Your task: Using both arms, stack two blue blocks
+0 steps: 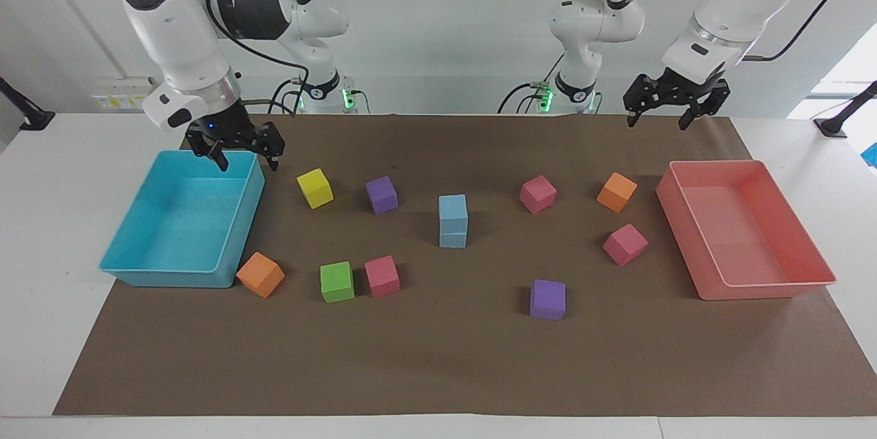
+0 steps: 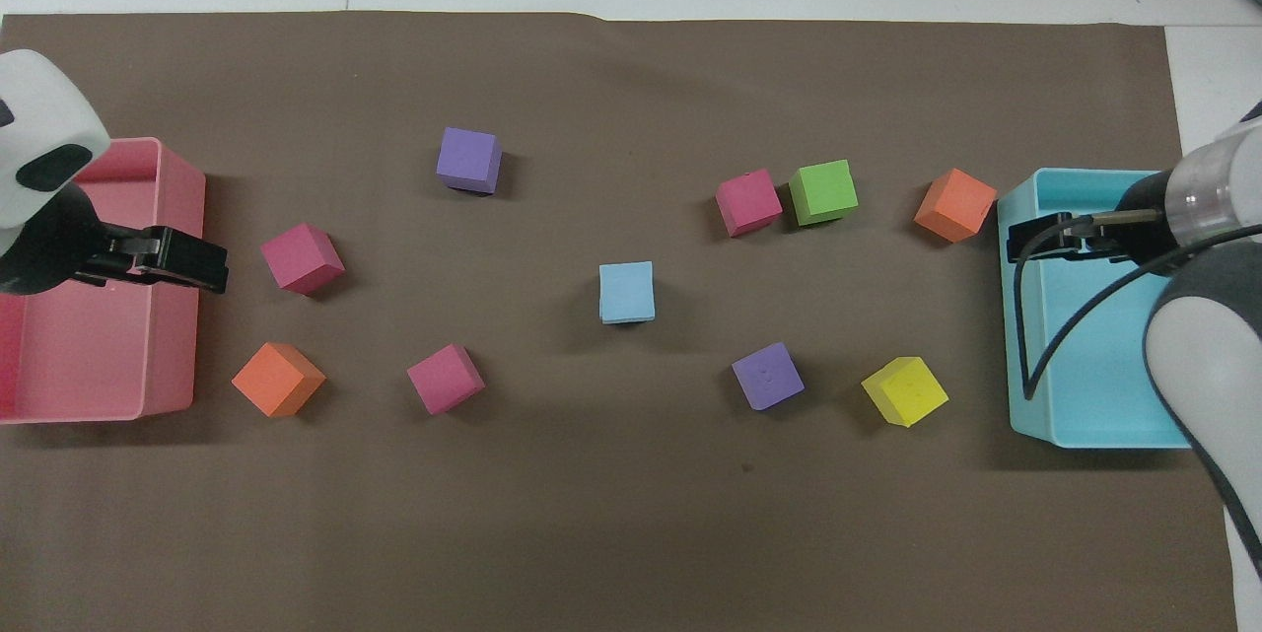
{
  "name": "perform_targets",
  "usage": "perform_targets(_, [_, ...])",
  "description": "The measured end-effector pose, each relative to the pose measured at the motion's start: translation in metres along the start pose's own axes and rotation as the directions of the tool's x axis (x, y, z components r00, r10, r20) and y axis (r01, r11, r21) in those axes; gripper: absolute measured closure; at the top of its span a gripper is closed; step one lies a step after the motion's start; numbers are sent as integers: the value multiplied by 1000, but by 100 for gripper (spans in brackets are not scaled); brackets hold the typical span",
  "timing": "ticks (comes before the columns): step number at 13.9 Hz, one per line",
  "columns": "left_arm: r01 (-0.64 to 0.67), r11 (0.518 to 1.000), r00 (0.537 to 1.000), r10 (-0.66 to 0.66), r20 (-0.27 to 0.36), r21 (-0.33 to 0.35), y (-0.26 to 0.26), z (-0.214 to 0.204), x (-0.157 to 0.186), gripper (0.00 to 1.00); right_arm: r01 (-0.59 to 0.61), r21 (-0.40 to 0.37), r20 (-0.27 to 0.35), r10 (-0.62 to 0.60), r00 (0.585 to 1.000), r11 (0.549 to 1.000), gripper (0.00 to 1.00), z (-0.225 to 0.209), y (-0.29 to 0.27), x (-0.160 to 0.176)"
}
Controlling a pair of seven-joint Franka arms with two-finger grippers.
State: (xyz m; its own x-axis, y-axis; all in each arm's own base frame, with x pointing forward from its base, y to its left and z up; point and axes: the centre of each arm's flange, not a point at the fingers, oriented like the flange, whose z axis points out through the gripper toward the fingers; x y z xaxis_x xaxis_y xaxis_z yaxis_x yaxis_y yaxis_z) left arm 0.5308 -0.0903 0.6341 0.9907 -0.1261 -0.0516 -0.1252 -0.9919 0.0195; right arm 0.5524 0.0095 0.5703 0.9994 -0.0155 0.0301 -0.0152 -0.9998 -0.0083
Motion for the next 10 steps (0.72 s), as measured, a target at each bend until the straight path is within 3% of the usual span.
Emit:
perform_targets(5, [-2, 1000, 1000, 2, -11, -2, 1, -1, 1, 0, -31, -4, 27, 31, 999, 1000, 0, -74, 17, -22])
perform_targets(10, [-3, 1000, 1000, 3, -27, -3, 2, -2, 3, 0, -40, -36, 19, 41, 999, 999, 0, -113, 23, -43])
